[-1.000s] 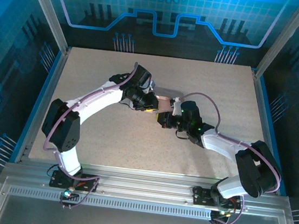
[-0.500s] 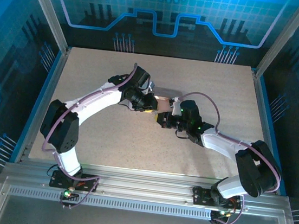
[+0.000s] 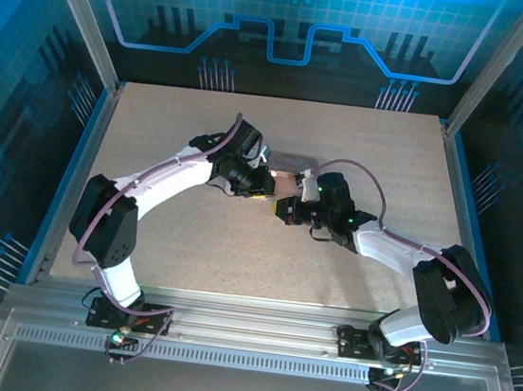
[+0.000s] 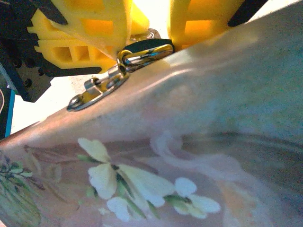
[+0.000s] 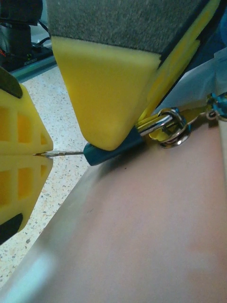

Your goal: Unlock the padlock with the key

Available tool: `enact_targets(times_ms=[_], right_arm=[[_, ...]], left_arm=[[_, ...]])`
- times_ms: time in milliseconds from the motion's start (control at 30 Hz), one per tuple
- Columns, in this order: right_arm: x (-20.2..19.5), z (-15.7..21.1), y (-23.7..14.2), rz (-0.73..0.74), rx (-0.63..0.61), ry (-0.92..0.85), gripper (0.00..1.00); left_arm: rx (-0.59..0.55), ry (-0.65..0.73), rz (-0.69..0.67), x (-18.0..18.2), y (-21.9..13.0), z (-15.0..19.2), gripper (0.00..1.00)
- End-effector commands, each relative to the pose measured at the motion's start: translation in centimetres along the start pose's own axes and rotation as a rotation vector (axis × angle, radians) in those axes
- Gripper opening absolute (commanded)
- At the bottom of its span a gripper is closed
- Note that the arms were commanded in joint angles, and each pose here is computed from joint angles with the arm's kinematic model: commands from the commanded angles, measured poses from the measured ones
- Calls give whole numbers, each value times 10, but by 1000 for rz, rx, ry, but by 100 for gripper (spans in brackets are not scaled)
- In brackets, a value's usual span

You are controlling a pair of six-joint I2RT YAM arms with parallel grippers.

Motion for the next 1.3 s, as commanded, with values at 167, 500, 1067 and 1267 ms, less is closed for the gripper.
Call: enact_targets(times_ms=[167,500,1067,1267], right_arm=[[24,-28,-3,-112,-74,-35,0],[19,-38,-2,-84,-194,-48,0],[8,-21,-1,-90,-251,-190,0],[8,-19,-3,-63,-222,-213,0]], left_arm=[[24,46,83,-17,-3,17,0],[28,-1,147,-29,-1,21,0],[71,-11,149,-22,4,25,0],[52,11,90,-12,3,25,0]])
Point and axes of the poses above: each hand's point on the last joint's axis, 136 mm out from that joint toward the fingers, its own y axis out along the fingers, its own x axis along the line the jaws close on, z = x × y, the point moved 2 cm from there along -y, back along the fingers, and after that the axes turned 4 degrees about y, right-handed, at the moved point
